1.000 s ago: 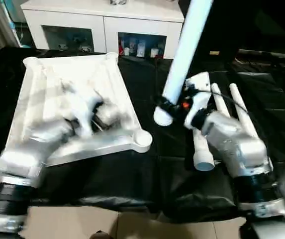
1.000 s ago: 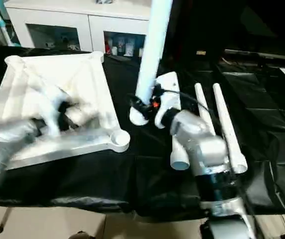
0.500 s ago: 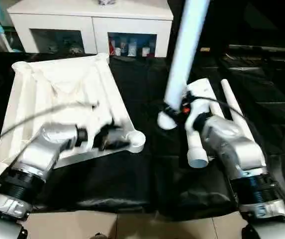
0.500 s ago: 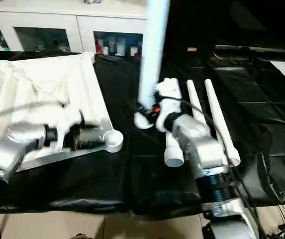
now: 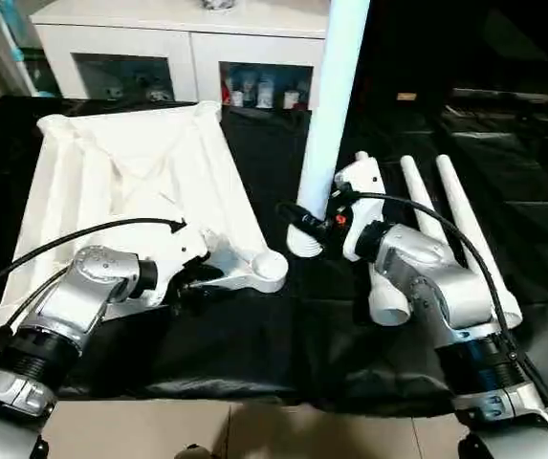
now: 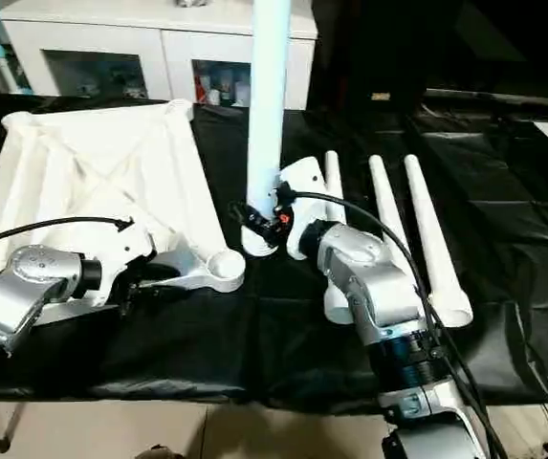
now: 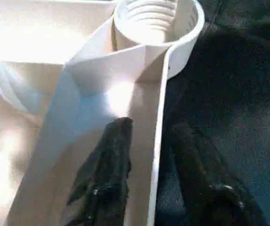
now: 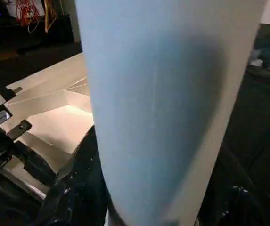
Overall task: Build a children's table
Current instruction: Insert table leg to table base
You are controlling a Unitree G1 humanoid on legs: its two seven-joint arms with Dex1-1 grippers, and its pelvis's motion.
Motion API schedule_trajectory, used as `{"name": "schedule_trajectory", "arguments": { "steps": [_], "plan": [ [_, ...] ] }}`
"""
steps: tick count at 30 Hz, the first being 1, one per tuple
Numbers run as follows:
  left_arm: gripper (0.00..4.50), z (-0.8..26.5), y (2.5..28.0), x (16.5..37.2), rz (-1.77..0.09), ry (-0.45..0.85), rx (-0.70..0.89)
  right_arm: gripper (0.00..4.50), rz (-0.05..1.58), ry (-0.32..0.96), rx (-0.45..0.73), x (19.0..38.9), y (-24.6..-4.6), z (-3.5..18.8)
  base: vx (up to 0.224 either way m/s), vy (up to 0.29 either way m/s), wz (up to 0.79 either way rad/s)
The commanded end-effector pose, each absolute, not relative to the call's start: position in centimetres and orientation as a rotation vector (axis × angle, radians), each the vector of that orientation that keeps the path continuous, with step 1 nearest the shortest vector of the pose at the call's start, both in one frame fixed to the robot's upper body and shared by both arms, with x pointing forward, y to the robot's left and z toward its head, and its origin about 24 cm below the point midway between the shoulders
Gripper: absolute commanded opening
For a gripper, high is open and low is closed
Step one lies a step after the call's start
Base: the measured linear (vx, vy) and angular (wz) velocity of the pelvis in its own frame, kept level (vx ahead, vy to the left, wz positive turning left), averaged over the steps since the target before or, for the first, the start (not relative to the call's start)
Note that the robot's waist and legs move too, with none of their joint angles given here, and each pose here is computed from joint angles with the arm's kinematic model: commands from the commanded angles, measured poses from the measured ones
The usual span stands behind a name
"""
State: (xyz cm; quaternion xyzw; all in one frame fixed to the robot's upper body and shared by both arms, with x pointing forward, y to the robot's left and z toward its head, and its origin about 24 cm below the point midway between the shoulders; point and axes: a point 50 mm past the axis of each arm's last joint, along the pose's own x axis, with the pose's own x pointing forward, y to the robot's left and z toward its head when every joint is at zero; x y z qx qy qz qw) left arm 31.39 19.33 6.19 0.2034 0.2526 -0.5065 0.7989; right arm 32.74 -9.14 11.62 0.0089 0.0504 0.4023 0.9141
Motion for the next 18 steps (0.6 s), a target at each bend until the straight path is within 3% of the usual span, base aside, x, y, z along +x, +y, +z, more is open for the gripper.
{"name": "schedule_trajectory", "arguments": {
  "steps": [1,15,18],
  "plan": [
    [1.37,6.5,19.6,31.7,-1.083,0.547,0.456,1.88,0.841,0.078,0.019,32.6,-9.1,12.1,0.000,0.000,0.00],
    [0.29,5.6,18.5,31.9,-1.134,0.566,0.477,1.88,0.848,0.075,0.013,32.6,-9.3,12.3,0.000,0.000,0.00],
    [0.12,5.3,18.2,31.8,-1.146,0.560,0.462,1.88,0.853,0.092,0.059,32.6,-9.3,12.2,0.000,0.000,0.00]
  ]
}}
